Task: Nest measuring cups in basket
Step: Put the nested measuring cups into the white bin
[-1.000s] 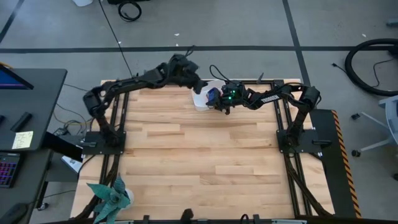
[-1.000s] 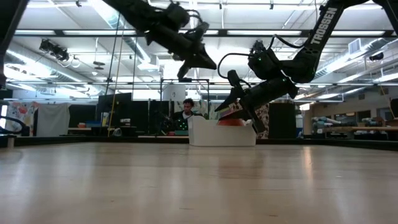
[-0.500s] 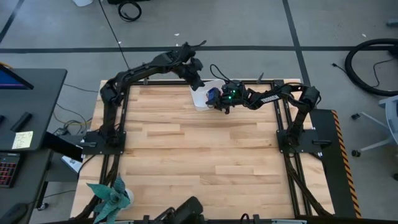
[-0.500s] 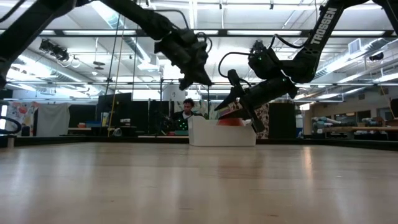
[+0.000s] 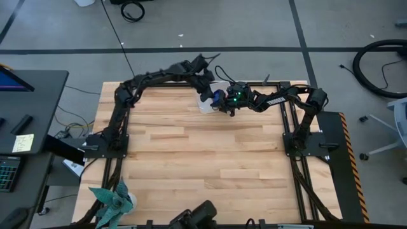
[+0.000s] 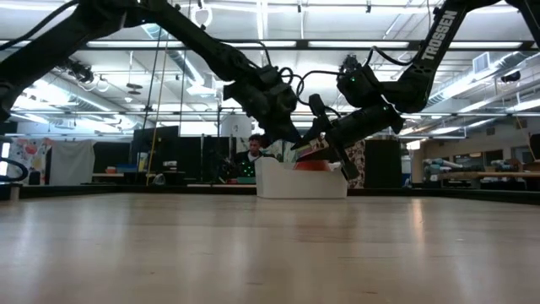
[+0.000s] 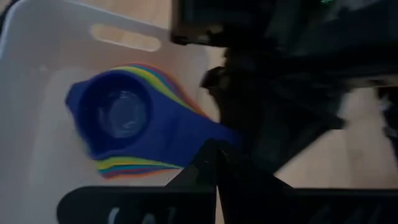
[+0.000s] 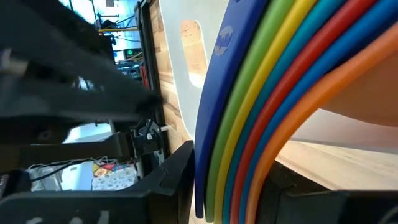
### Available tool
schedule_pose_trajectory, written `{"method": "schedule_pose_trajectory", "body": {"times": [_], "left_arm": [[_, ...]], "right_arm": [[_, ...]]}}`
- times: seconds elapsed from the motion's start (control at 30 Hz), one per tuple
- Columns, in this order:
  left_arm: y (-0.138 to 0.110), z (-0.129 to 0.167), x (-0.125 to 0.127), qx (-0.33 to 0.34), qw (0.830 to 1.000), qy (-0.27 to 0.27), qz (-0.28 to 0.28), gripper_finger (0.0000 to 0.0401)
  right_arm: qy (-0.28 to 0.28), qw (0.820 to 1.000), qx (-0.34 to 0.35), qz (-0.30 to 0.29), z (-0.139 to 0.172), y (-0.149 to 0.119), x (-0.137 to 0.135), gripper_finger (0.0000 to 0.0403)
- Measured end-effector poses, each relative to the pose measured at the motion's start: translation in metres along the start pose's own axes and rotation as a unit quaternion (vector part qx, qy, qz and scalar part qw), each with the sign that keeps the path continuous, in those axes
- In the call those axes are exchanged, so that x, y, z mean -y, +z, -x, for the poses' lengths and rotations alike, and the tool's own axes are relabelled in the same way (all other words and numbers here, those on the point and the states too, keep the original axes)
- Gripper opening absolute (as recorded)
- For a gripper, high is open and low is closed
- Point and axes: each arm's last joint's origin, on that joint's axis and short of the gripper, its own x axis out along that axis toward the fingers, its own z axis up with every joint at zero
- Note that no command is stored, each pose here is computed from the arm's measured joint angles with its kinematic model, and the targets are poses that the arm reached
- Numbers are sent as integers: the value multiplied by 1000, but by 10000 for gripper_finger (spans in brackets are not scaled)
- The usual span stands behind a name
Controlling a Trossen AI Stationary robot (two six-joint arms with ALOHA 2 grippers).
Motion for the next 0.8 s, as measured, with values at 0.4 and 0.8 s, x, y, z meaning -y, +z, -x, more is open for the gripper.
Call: {"method": "schedule_pose_trajectory", "body": {"times": [0.4,0.8], "left_arm": [[1,-4,-11,7,996,89,-22,0],[-1,-11,-14,9,996,86,-28,0]], "right_arm": [[0,1000,0,-1,0,0,0,117],[1,1000,0,0,0,0,0,117]]}}
